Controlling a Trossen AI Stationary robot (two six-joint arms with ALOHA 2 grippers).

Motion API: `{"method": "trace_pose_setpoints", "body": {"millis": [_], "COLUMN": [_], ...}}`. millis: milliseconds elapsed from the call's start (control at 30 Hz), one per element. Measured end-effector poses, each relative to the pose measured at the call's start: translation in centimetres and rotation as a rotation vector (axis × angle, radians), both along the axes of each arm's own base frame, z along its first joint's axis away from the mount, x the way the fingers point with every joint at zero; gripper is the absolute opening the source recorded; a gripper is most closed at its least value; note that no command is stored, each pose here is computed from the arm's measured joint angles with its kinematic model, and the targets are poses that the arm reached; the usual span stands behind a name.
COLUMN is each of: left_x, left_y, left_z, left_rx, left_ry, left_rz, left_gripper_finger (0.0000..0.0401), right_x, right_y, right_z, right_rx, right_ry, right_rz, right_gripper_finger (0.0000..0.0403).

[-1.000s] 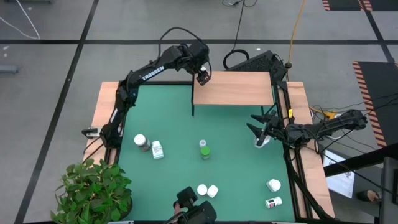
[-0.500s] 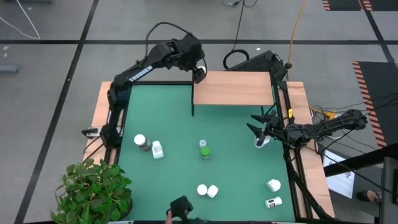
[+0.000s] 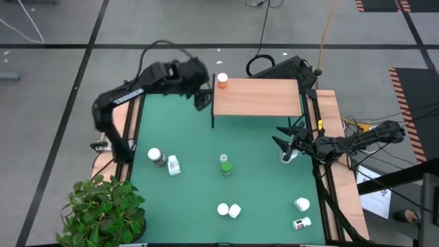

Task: Pick and place medicine bottles onto shelf by color
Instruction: Put the white and green pill bottle on the shelf

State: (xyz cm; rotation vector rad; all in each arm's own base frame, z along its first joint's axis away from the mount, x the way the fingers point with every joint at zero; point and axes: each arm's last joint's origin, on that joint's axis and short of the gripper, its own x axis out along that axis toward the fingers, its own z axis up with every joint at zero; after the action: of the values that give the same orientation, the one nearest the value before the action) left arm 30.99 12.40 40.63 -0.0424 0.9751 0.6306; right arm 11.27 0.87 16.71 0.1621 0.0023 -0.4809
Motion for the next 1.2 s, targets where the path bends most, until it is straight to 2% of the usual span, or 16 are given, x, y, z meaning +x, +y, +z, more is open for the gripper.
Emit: {"method": "trace_pose_setpoints", "body": {"millis": [300, 467, 633, 733, 867, 967, 1067, 1200], "left_x": [-4.6, -6.3, -7.0, -7.4, -8.2, -9.3, -10.0, -10.9], "left_y": [-4.4, -6.4, -8.5, -9.5, -10.1, -10.4, -10.8, -11.8], "left_z": [-6.7, -10.6, -14.2, -15.8, -16.8, -16.8, -16.4, -15.6], "left_rx": [-0.022, -0.069, -0.143, -0.181, -0.250, -0.284, -0.301, -0.377], "left_ry": [-0.076, -0.006, 0.100, 0.129, 0.156, 0.231, 0.295, 0.380], "left_rz": [0.012, -0.057, -0.132, -0.108, 0.030, 0.128, 0.181, 0.215], "left_gripper_finger": [0.0335, 0.0335, 0.0335, 0.0335, 0.0335, 0.0335, 0.0335, 0.0335], "right_x": [0.1, 0.1, 0.1, 0.1, 0.1, 0.1, 0.1, 0.1], "right_y": [0.1, 0.1, 0.1, 0.1, 0.1, 0.1, 0.1, 0.1], "right_z": [0.0, 0.0, 0.1, 0.2, 0.4, 0.4, 0.4, 0.3], "right_rx": [0.002, 0.002, -0.007, -0.007, -0.010, -0.016, -0.023, -0.024], "right_ry": [-0.007, -0.007, -0.005, -0.014, -0.031, -0.029, -0.025, -0.023], "right_rz": [0.025, 0.025, 0.025, 0.025, 0.025, 0.025, 0.026, 0.026], "right_gripper_finger": [0.0236, 0.0236, 0.0236, 0.0236, 0.0236, 0.0236, 0.0236, 0.0236]}}
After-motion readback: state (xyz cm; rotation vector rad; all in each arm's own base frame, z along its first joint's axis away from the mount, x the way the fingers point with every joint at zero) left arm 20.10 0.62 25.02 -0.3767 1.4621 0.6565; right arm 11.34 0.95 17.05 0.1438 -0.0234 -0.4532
